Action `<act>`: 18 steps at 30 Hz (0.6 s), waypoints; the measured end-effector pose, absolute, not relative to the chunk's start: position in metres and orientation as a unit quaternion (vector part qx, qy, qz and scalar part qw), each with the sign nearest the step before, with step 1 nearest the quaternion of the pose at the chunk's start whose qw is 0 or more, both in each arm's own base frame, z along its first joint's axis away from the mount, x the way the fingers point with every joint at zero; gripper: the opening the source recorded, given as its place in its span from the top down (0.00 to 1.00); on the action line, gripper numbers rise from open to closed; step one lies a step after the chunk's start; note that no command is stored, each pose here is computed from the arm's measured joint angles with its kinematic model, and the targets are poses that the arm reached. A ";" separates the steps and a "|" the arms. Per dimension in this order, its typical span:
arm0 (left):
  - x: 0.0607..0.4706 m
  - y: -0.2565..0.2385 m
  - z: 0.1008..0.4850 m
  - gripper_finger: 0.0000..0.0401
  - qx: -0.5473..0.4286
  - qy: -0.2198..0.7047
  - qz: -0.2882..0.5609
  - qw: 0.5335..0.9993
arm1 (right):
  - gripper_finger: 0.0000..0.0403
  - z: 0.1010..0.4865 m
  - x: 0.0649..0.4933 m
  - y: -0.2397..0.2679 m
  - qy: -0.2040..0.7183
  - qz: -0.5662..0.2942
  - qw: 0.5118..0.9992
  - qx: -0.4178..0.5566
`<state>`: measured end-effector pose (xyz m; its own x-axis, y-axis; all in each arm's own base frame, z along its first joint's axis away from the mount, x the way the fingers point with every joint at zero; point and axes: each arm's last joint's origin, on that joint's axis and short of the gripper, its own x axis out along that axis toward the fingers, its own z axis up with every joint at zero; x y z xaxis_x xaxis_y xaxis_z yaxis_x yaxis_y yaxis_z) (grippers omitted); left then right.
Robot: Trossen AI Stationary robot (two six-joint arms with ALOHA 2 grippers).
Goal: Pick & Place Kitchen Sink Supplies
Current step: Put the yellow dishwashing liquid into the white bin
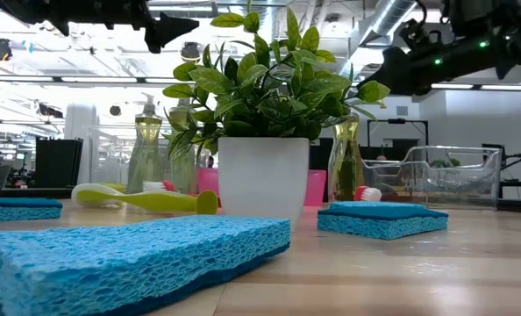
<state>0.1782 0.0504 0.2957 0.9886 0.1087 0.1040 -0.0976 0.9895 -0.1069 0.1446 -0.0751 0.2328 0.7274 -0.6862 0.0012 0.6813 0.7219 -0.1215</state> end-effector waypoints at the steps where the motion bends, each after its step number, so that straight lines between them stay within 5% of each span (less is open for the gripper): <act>1: 0.178 0.050 0.296 0.13 -0.051 -0.055 0.052 0.996 | 0.34 0.234 0.146 -0.078 0.026 -0.373 0.926 -0.057; 18: 0.178 0.050 0.296 0.13 -0.051 -0.056 0.052 0.996 | 0.34 0.247 0.179 -0.125 0.065 -0.391 0.916 -0.054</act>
